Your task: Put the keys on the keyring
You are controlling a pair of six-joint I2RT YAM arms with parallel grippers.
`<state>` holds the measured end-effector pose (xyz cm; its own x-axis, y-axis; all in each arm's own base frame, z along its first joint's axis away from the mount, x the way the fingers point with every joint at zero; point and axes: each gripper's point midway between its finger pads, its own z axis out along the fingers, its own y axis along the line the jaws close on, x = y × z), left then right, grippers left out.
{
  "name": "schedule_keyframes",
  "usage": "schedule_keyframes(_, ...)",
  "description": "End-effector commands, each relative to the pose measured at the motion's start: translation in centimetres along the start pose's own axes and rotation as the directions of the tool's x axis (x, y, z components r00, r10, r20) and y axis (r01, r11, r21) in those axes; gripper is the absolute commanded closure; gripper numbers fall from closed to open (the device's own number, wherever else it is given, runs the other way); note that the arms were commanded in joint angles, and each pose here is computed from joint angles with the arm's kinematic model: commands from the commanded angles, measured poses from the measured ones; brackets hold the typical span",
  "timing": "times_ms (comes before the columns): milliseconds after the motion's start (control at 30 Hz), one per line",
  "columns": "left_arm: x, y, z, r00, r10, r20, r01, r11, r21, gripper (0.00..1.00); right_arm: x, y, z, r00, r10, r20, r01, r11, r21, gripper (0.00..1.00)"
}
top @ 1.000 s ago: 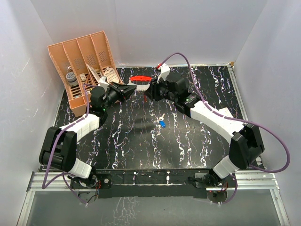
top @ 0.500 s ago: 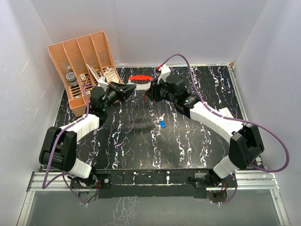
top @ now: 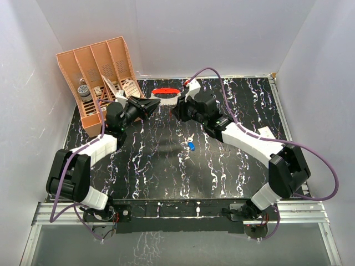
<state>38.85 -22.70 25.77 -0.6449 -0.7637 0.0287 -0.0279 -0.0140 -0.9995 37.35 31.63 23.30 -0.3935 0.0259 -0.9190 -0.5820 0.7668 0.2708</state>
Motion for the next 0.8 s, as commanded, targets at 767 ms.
schedule_keyframes(767, -0.8, -2.1, -0.8, 0.995, -0.064, 0.070, 0.061, 0.997, 0.050, 1.00, -3.4, 2.0, -2.3, 0.964, -0.044, 0.262, 0.060, 0.997, -0.053, 0.75)
